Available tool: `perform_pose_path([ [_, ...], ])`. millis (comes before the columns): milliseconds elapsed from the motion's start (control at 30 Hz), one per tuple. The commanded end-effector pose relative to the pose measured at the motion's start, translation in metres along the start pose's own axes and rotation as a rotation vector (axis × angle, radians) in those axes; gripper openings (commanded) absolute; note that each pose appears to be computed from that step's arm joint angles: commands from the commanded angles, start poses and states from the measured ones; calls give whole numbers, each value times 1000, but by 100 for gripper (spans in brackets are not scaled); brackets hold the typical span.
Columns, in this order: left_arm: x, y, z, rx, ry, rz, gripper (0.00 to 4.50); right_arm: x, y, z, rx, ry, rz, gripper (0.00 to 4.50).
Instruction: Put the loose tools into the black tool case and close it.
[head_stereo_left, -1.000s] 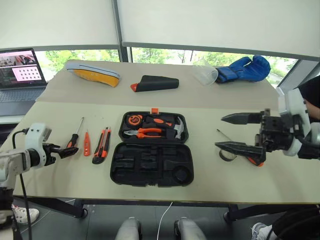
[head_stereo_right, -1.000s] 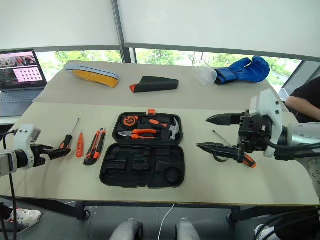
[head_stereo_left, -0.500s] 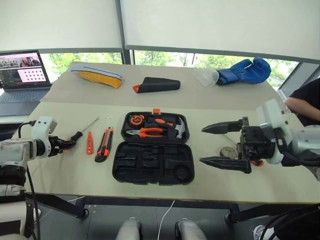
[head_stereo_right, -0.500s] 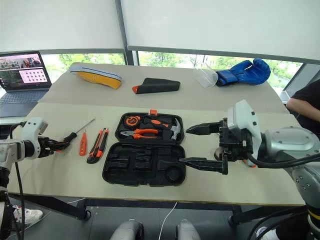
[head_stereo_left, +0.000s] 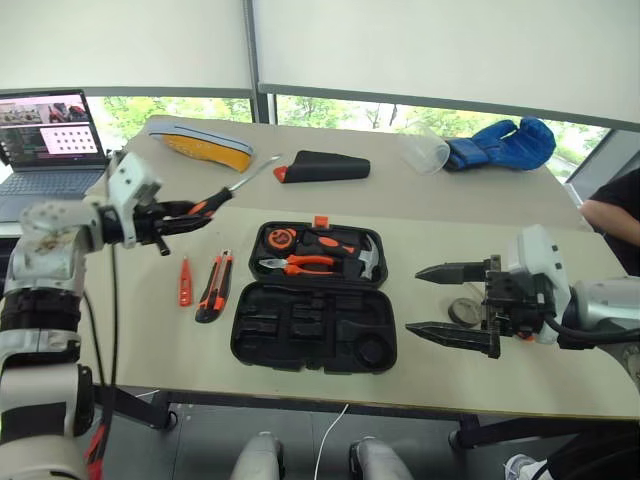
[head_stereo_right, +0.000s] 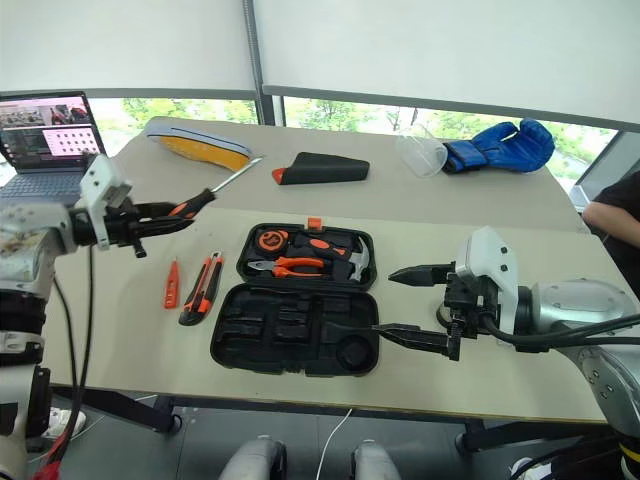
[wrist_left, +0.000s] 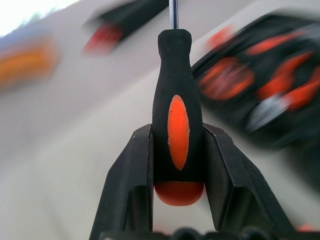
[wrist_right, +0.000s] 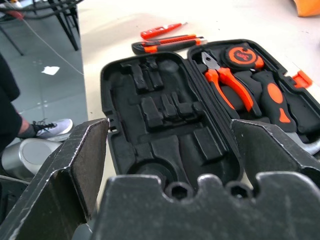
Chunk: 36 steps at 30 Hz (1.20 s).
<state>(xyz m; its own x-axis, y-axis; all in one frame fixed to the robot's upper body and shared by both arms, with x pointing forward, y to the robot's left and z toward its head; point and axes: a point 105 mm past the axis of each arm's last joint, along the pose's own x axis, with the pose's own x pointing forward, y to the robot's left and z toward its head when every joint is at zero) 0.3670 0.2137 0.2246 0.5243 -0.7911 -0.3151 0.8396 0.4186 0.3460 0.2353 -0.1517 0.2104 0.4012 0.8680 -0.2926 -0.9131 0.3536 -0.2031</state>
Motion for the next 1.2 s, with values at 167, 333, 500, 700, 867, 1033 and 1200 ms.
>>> perform_pose_path([
  [167,54,-67,-10,200,169,-477,87,-10,7,5,-69,6,-85,450],
  [333,61,-68,-28,224,259,-504,87,-11,12,5,-63,3,-118,450],
  [500,63,-63,-33,190,270,-484,87,-13,13,4,-61,4,-143,450],
  [700,65,-60,-35,182,274,-456,87,-12,12,5,-65,-1,-157,450],
  [867,60,-56,-35,181,277,-442,87,-11,11,5,-69,-5,-155,450],
  [1033,61,-58,-29,178,239,-458,284,-10,10,6,-72,-8,-152,450],
  [1200,69,-52,0,143,106,-410,418,-9,11,4,-72,-1,-146,450],
])
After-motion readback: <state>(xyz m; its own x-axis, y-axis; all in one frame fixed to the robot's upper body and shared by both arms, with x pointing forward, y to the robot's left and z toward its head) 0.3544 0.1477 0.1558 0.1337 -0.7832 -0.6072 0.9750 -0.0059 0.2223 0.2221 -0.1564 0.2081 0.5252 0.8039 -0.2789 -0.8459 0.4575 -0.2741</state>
